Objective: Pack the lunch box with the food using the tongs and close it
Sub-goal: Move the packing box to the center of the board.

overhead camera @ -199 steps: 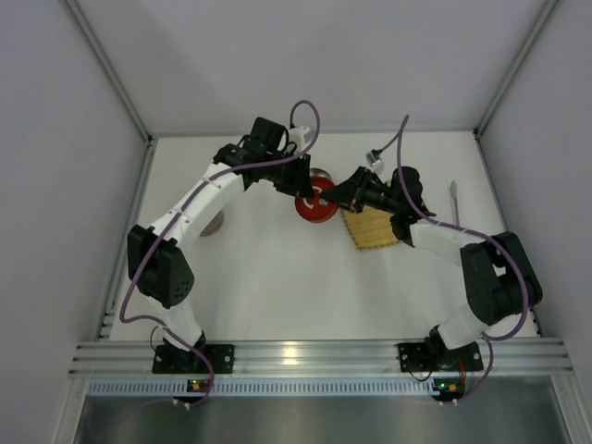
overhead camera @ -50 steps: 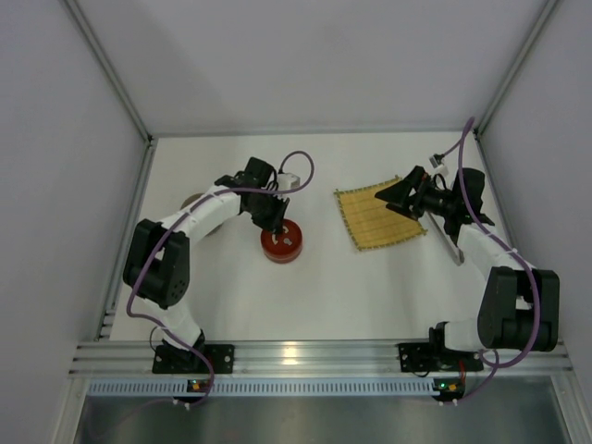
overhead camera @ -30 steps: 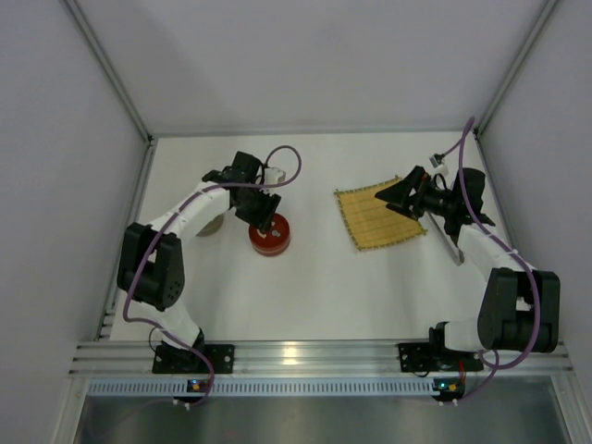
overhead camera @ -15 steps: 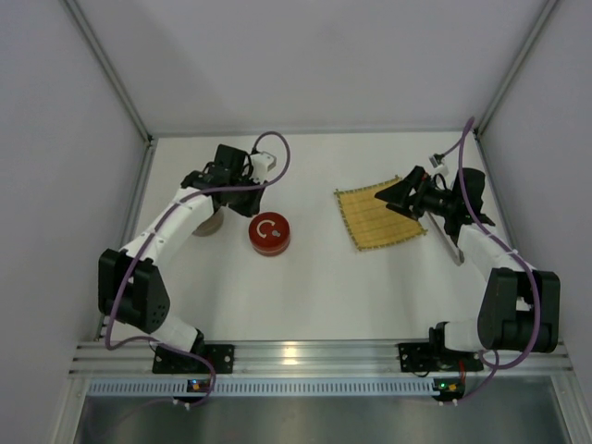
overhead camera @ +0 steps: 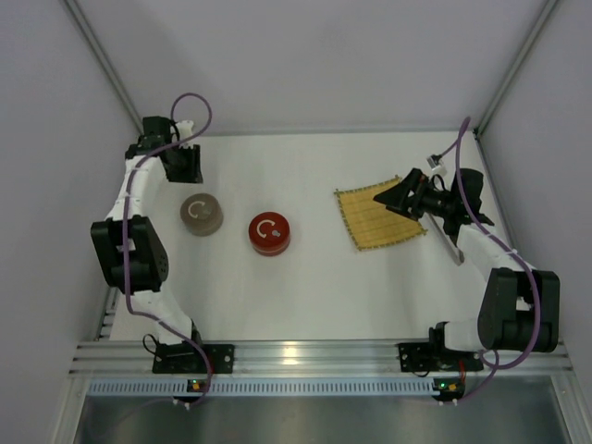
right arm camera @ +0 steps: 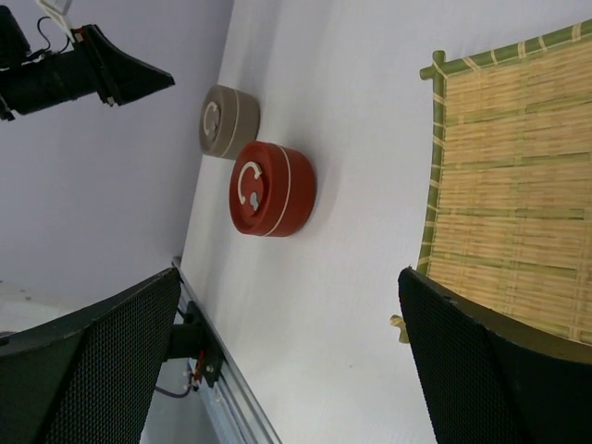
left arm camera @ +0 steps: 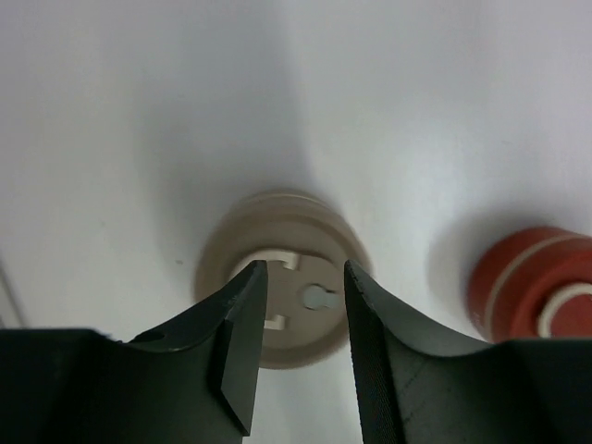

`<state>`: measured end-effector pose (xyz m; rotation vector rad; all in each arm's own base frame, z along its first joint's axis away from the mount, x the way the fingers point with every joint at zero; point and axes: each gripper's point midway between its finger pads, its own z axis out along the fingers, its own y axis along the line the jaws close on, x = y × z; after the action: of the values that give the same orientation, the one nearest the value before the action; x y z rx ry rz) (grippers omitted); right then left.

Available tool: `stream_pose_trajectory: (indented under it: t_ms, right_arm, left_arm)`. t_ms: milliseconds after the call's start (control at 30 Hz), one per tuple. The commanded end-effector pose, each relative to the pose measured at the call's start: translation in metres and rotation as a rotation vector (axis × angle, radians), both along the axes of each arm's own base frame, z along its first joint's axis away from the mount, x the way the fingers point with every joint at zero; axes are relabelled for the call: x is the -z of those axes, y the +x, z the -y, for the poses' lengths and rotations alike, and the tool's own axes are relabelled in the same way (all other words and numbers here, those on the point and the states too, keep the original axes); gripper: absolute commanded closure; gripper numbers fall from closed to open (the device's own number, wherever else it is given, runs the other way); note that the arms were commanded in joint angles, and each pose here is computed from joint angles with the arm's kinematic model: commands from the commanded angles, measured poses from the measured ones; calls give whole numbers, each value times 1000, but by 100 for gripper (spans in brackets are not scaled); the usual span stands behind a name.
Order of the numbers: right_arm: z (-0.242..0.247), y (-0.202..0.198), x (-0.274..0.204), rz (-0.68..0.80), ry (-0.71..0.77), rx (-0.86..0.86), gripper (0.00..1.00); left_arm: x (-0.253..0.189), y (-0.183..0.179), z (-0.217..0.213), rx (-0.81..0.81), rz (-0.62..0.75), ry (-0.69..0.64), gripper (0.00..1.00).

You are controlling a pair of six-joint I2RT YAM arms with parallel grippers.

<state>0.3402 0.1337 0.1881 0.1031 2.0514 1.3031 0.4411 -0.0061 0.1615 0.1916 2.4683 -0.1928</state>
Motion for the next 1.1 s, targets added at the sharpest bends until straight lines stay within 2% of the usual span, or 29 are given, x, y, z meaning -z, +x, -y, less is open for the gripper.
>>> stream_pose_trajectory:
  t_ms: [0, 100, 200, 333, 567, 733, 933, 1000, 1067]
  right_arm:
    - [-2, 0, -15, 72, -31, -14, 1]
    - [-2, -1, -14, 67, -31, -16, 1]
    - [-2, -1, -16, 71, -35, -20, 1]
    - [-1, -2, -14, 68, -42, -21, 1]
    - [-1, -1, -19, 82, -45, -17, 1]
    - [-1, -1, -19, 81, -46, -16, 1]
    - [-1, -2, -20, 84, -47, -16, 1]
    - [-1, -2, -20, 83, -46, -16, 0]
    - [-1, -2, -20, 81, -45, -21, 1]
  left_arm:
    - [2, 12, -41, -36, -35, 5, 55]
    - [29, 19, -69, -55, -91, 41, 56]
    - [45, 18, -85, -66, -127, 14, 56]
    - [77, 6, -86, -23, -195, -1, 58]
    - [97, -12, -69, 29, -234, -69, 61]
    - [84, -8, -69, 30, -179, -63, 60]
    - [39, 11, -76, -3, -49, -44, 53]
    - [26, 17, -79, -37, -14, -51, 52]
    - [14, 20, -69, -1, 20, -89, 51]
